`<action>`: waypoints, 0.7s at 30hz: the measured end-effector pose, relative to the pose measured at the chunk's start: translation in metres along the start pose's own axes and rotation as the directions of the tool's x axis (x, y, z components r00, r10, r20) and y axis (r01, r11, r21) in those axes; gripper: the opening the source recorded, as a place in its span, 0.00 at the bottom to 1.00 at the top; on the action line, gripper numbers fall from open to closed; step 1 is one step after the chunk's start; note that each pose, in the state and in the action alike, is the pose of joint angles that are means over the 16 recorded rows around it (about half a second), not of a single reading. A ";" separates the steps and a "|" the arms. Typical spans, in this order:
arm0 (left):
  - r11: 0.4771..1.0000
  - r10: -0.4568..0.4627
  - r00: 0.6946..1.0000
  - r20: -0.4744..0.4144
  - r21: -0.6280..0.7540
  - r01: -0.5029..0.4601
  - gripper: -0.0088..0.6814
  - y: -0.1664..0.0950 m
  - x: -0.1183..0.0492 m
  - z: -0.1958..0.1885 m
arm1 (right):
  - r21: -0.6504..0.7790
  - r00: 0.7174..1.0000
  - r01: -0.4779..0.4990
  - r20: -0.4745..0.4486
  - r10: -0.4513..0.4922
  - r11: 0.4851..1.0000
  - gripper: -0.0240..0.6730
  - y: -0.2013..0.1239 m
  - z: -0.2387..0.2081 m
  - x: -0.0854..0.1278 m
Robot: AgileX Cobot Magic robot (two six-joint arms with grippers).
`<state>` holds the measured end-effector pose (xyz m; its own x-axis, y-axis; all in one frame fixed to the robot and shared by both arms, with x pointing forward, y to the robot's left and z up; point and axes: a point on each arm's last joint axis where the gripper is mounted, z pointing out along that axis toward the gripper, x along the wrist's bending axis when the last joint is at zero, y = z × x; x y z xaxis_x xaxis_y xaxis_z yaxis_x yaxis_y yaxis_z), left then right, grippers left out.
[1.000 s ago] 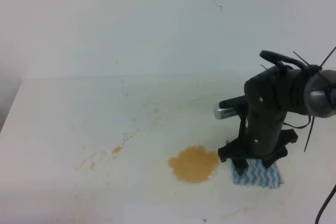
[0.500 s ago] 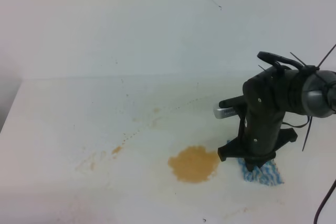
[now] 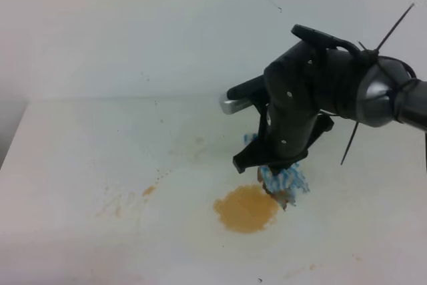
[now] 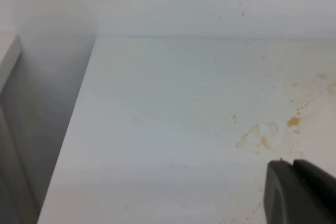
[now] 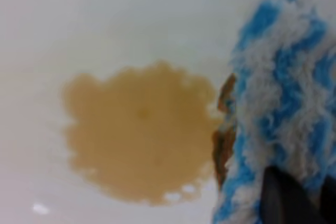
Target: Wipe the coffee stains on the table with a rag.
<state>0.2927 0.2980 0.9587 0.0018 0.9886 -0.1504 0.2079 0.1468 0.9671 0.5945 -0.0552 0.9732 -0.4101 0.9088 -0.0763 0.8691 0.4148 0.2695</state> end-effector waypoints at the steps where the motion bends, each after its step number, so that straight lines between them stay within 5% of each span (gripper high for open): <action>1: 1.000 0.000 1.000 0.000 0.000 0.000 0.01 0.000 0.000 0.000 | -0.001 1.000 0.013 -0.001 -0.013 1.000 0.09 0.002 -0.001 0.004; 21: 1.000 0.000 1.000 0.000 0.002 0.000 0.01 0.001 0.000 0.000 | 0.105 0.968 0.242 -0.091 -0.233 0.965 0.09 0.008 0.052 0.107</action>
<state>0.2928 0.2980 0.9592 0.0016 0.9886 -0.1505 0.2102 0.1468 0.9666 0.5718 0.0475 0.9172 -0.6250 0.7791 -0.0488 0.7679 0.6248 0.1410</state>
